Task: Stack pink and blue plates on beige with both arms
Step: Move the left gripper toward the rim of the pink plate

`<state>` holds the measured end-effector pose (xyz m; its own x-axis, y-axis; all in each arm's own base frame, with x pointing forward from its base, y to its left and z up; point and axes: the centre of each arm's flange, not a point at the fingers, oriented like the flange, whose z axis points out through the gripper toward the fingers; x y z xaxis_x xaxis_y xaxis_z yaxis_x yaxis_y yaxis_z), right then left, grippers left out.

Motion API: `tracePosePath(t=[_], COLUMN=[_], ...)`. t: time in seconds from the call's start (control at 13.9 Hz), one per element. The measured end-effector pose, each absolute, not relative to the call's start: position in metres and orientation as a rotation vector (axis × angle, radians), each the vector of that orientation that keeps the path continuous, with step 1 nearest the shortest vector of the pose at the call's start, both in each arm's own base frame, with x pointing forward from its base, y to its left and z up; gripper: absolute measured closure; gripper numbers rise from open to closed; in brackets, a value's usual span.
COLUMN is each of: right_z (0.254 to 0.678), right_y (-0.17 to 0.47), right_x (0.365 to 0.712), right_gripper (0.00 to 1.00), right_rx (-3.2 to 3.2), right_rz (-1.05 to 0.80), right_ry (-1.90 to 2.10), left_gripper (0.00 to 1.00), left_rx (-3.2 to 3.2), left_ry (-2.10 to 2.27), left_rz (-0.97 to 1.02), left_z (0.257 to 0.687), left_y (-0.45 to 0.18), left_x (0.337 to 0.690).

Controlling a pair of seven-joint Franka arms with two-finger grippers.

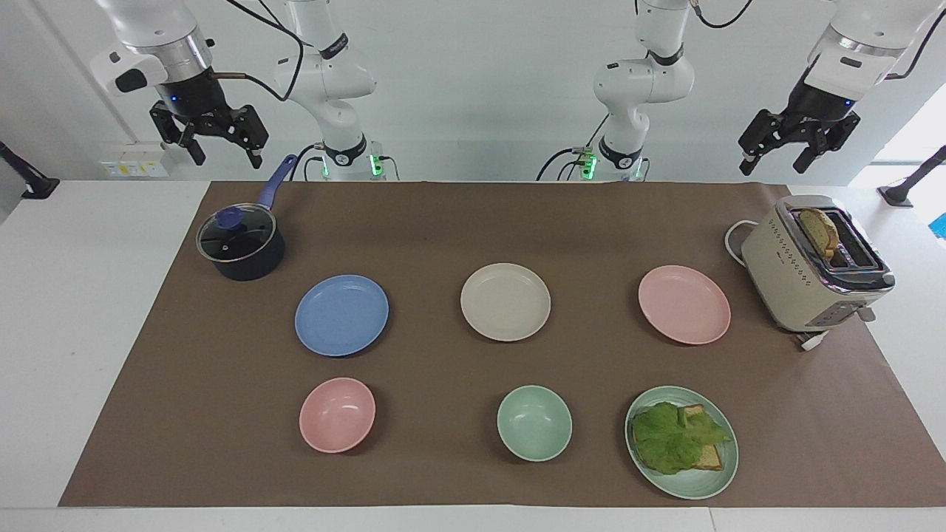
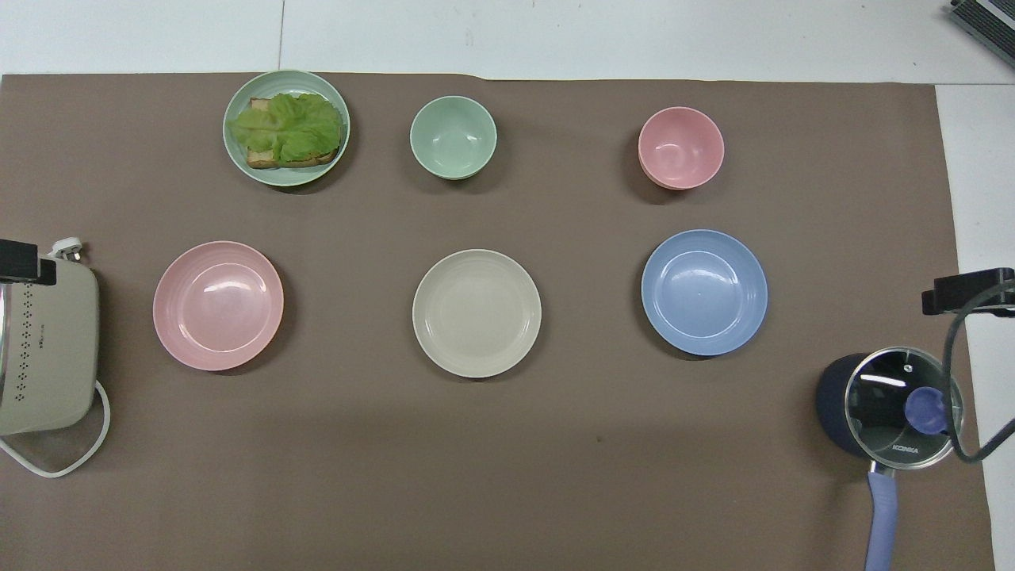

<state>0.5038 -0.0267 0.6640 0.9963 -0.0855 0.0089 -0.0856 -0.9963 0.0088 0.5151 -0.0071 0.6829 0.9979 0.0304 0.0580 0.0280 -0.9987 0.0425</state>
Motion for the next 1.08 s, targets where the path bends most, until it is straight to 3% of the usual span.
tracePosePath(t=[0.86,1.08], right_z=[0.664,0.664], right_y=[-0.027,-0.027], right_x=[0.504,0.504], right_gripper=[0.0,0.0], right_rx=[3.13,3.13], right_rz=[0.013,0.013], right_ry=[-0.134,-0.134], left_gripper=[0.0,0.0], left_rx=[3.099,3.099], left_ry=[0.074,0.088], left_rz=[0.065,0.005], left_z=[0.679,0.657], left_y=[0.003,0.007], left_x=[0.514,0.515])
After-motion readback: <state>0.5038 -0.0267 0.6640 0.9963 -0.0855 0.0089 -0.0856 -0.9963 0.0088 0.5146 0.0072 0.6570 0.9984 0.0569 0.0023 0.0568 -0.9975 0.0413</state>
